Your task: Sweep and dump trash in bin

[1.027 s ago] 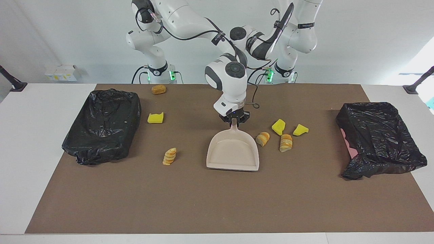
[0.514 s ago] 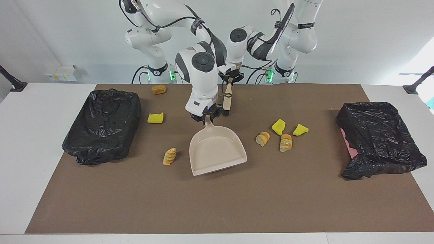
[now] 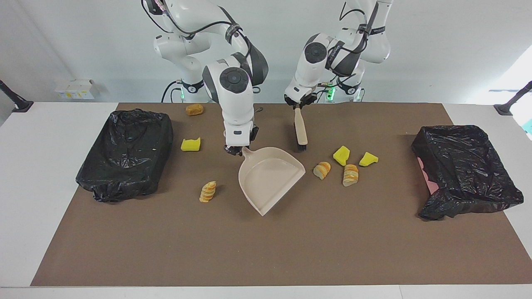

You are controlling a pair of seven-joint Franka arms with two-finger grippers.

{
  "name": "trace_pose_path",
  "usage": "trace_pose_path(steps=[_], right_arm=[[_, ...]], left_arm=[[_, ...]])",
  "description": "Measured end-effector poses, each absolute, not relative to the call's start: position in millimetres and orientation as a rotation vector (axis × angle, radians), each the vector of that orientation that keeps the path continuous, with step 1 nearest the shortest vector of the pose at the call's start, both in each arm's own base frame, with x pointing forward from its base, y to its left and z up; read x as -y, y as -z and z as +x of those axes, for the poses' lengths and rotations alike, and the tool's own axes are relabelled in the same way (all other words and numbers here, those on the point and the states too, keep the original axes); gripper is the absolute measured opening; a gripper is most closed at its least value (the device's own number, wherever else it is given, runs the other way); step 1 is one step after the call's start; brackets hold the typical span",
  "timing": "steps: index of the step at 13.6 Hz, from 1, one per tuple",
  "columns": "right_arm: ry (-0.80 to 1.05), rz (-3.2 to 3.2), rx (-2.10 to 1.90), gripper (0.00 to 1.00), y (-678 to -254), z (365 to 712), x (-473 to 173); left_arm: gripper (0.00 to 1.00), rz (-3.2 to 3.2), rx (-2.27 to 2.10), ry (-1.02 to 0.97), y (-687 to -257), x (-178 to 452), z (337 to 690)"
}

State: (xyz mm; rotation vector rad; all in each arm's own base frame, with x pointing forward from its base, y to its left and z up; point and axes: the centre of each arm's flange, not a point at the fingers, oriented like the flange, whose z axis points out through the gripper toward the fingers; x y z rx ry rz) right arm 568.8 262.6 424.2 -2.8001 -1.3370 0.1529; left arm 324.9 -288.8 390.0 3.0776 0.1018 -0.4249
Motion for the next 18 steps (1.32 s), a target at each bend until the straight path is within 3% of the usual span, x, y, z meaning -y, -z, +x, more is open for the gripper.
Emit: trace_pose_path(steps=[3, 7, 14, 18], right_arm=[[-0.181, -2.67, 1.582, 0.31, -414.5, 575.1, -238.4], [-0.204, -2.57, 1.866, 0.31, -387.1, 568.8, -246.8], [-0.239, -2.401, 2.259, 0.31, -362.4, 553.0, -278.0], [-0.231, -2.398, 2.267, 0.31, -354.2, 551.4, -275.6]], left_arm=[[0.27, 3.067, -0.187, 0.351, -416.7, 216.2, 378.4], [0.27, 3.078, -0.159, 0.301, -416.7, 106.2, 423.0], [0.27, 3.095, -0.174, 0.283, -386.8, -11.2, 444.1], [0.27, 3.094, -0.23, 0.355, -357.6, 3.7, 446.9]])
